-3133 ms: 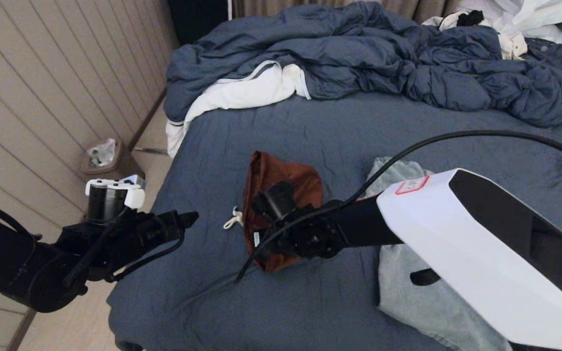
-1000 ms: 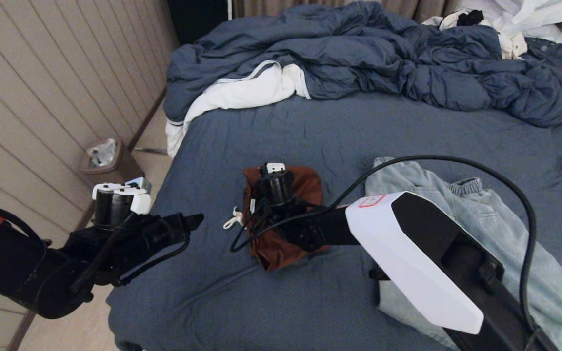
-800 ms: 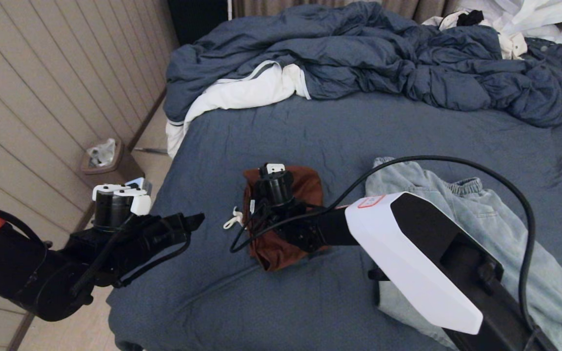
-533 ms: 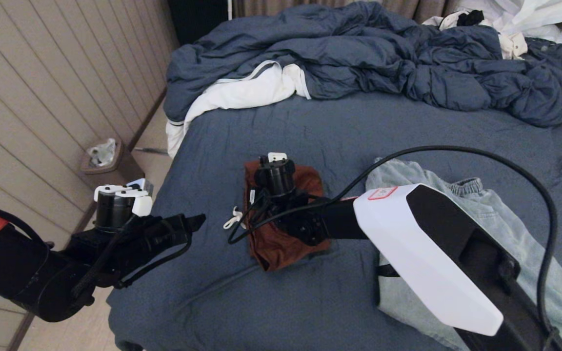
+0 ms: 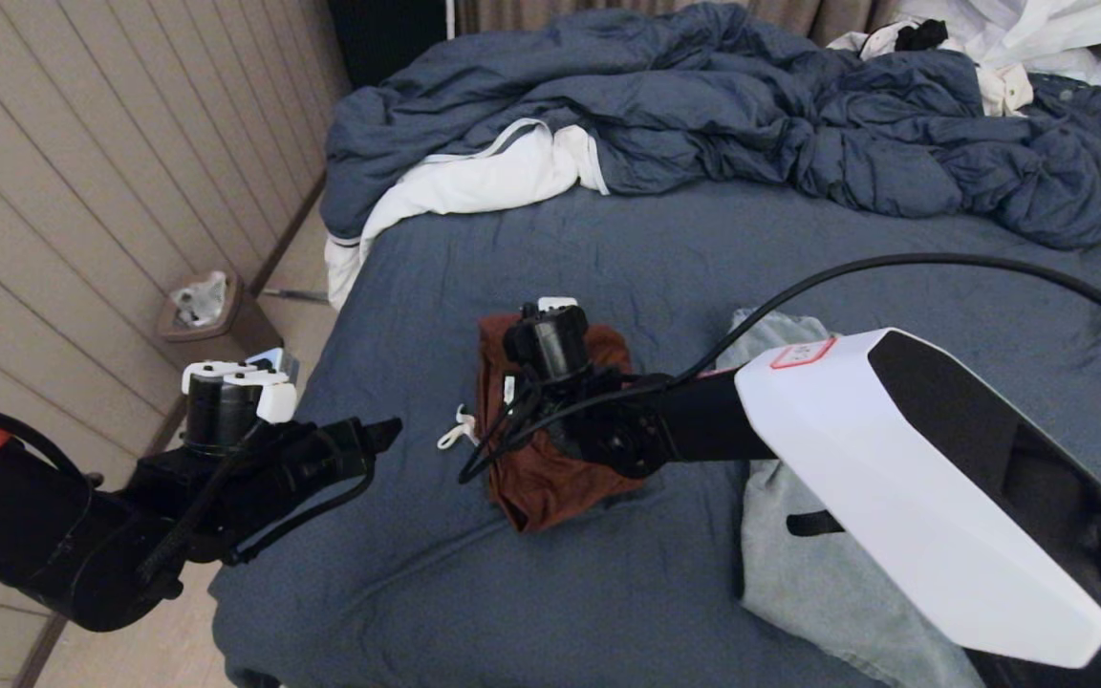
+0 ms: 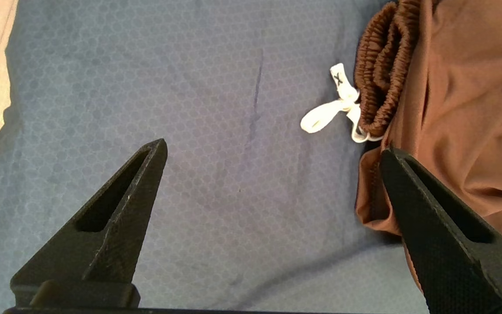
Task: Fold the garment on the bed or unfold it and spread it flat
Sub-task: Fold the brown shorts
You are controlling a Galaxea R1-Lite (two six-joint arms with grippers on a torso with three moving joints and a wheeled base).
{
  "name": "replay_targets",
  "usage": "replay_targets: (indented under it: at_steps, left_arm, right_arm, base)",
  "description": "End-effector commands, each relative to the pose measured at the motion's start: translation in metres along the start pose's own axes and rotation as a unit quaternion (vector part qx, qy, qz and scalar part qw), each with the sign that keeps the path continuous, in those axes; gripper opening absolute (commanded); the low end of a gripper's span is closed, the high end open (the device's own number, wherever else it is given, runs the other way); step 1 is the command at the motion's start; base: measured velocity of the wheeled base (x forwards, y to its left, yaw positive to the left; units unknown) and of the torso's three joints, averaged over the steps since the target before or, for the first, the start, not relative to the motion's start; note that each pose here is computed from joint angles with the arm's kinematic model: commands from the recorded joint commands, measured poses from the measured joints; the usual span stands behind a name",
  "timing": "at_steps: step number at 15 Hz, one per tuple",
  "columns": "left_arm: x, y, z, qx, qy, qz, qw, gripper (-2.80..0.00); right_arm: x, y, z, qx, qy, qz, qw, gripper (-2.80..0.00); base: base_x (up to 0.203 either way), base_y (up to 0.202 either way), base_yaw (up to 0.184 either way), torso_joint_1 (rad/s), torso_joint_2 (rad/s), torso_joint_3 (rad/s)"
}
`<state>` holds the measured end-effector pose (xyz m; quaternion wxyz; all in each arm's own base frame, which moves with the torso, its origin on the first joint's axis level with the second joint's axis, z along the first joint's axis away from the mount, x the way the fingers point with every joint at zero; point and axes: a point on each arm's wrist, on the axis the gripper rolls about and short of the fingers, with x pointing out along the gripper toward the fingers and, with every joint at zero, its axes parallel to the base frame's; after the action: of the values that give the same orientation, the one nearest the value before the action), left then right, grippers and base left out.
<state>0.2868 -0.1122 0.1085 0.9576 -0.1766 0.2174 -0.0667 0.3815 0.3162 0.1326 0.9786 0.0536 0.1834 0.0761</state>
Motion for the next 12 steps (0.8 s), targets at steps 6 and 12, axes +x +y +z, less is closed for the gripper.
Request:
replay_targets:
  at_steps: [6, 12]
  left_arm:
    - [-0.001, -0.001, 0.002, -0.002, -0.005, -0.001, 1.0, 0.0]
    - [-0.002, -0.001, 0.002, -0.002, -0.006, -0.002, 1.0, 0.0]
  right_arm:
    - [-0.025, 0.019, -0.051, -0.048, 0.07, 0.02, 0.996, -2.8]
    - [-0.029, 0.055, -0.097, -0.085, 0.097, 0.052, 0.99, -2.8]
  base:
    - [0.0, 0.0, 0.0, 0.0, 0.0, 0.0]
    - [0.0, 0.0, 0.0, 0.0, 0.0, 0.0]
